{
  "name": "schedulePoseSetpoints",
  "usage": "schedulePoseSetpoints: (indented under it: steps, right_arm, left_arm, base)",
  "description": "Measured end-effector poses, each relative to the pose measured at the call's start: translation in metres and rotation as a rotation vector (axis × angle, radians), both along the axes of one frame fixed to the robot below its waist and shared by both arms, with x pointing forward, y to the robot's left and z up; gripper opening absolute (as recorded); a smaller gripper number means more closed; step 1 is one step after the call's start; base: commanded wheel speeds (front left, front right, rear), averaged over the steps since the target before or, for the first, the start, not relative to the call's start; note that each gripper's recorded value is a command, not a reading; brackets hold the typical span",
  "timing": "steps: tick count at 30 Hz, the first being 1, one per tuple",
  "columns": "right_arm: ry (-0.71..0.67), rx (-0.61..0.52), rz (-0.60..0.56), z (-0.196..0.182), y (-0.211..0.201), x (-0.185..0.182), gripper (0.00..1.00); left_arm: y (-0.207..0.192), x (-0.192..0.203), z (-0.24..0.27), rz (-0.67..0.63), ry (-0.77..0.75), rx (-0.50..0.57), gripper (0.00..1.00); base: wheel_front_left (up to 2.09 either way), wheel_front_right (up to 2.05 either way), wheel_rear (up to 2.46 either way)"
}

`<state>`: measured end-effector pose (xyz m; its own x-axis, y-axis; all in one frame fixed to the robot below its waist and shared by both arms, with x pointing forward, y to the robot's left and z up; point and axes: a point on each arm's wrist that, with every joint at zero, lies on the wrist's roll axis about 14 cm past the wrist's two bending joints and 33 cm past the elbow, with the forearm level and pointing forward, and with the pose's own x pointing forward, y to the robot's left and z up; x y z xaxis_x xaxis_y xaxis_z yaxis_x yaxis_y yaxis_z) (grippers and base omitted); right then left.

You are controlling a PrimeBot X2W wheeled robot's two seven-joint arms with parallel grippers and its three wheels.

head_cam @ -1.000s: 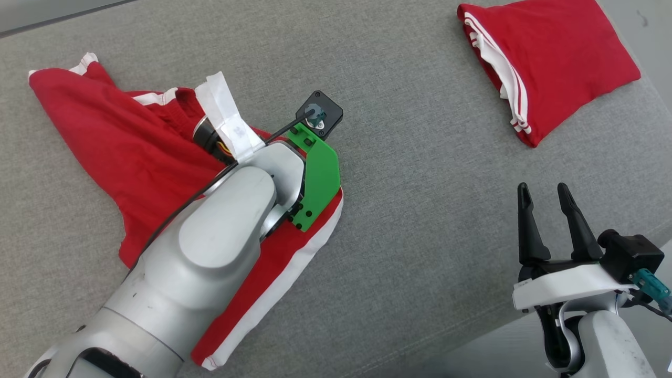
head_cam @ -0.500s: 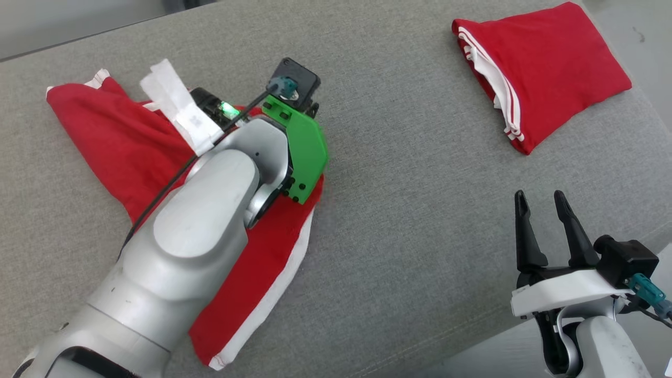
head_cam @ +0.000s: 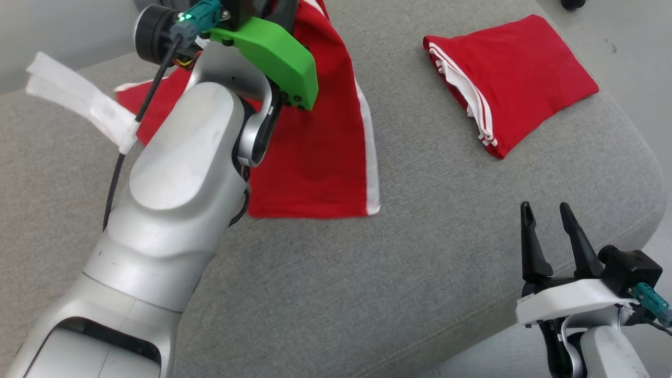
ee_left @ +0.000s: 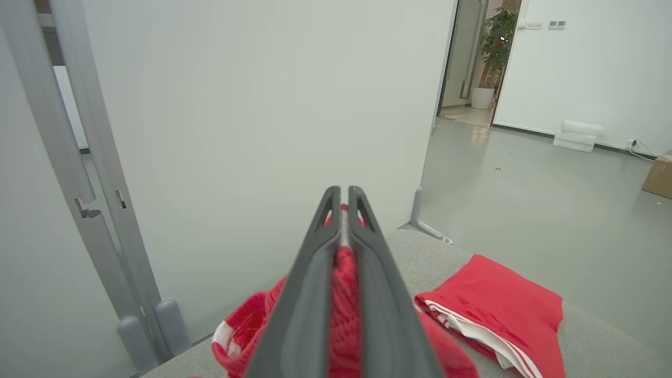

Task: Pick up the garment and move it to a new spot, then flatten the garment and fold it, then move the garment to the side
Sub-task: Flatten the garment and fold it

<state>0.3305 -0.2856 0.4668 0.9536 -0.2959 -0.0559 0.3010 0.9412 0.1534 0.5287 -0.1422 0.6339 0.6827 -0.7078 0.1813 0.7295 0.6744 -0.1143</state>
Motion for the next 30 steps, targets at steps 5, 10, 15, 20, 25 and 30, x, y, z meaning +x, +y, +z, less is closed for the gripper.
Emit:
schedulePoseSetpoints:
  steps: [5,10,15,20,25,30]
  right_arm:
    - [-0.004,-0.004,-0.015,0.001,-0.005,-0.001,1.00]
    - [0.012,-0.004,0.005,-0.005,0.000,0.004,1.00]
    - [0.039,-0.009,0.039,-0.014,0.009,0.009,1.00]
    - [0.062,-0.013,0.094,-0.023,0.024,0.018,1.00]
    - [0.065,-0.007,0.168,-0.026,0.047,0.028,1.00]
    - [0.048,-0.004,0.225,-0.023,0.065,0.037,1.00]
  left_arm:
    - [0.028,0.012,0.027,0.116,-0.036,-0.207,0.00]
    - [0.063,0.002,-0.026,0.207,0.098,-0.271,0.00]
    - [0.104,-0.036,-0.090,0.274,0.253,-0.294,0.00]
    - [0.154,-0.081,-0.143,0.381,0.365,-0.272,0.00]
    - [0.190,-0.122,-0.175,0.448,0.444,-0.255,0.00]
    - [0.217,-0.151,-0.193,0.514,0.500,-0.257,0.00]
  base:
    - [0.00,0.00,0.00]
    - [0.00,0.00,0.00]
    - [0.00,0.00,0.00]
    - [0.00,0.00,0.00]
    - [0.00,0.00,0.00]
    - [0.00,0.00,0.00]
